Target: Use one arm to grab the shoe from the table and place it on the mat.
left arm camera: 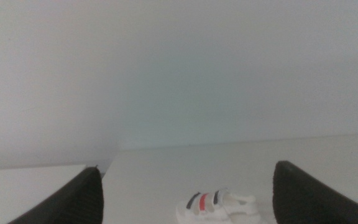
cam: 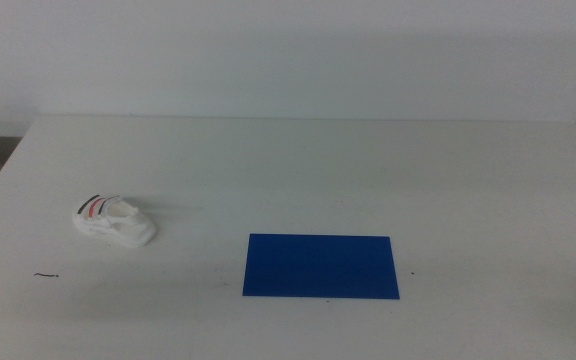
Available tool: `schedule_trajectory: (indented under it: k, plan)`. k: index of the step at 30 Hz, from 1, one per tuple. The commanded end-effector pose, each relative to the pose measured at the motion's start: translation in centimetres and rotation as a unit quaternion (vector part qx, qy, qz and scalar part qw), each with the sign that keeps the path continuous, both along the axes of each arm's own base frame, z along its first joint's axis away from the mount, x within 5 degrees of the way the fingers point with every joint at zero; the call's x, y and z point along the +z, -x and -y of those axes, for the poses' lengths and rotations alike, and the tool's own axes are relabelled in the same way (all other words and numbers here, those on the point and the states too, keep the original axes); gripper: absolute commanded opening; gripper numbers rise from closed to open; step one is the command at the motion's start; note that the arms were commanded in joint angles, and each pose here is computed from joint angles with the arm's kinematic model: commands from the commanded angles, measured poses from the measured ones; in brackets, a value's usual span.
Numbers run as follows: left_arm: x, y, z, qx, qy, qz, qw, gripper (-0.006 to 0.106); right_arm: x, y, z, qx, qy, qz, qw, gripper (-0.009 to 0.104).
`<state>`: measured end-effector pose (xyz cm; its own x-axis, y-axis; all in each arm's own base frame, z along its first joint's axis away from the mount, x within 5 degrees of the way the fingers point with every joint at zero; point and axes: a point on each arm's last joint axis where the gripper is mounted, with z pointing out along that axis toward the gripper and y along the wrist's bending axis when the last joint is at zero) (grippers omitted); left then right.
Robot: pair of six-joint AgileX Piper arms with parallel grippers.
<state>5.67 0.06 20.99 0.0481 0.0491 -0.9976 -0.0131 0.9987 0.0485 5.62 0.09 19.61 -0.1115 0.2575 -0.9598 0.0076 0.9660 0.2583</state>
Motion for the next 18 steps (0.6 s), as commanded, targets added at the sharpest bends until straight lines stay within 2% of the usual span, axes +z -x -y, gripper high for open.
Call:
schedule_trajectory:
  k: [1,5,9,12,16,18]
  plan:
    - [0.9,-0.1,0.0,-0.002,0.013,-0.009,1.0,0.092,0.0,0.0,0.0,0.001,0.005,0.005,1.0,0.079]
    - [5.3,-2.0,0.3,-0.013,0.066,-0.115,0.991,0.092,0.0,0.0,0.0,0.001,0.005,0.005,1.0,0.079]
    - [10.3,-5.9,0.6,-0.022,0.075,-0.239,0.968,0.092,0.0,0.0,0.0,0.001,0.005,0.005,1.0,0.079]
    - [13.1,-9.8,0.5,-0.013,0.09,-0.28,0.956,0.092,0.0,0.0,0.0,0.001,0.005,0.005,1.0,0.079]
    - [14.7,-14.4,0.5,0.003,0.133,-0.324,0.937,0.092,0.0,0.0,0.0,0.001,0.005,0.005,1.0,0.079]
    - [14.8,-16.5,0.3,0.028,0.165,-0.363,0.917,0.092,0.0,0.0,0.0,0.001,0.005,0.005,1.0,0.079]
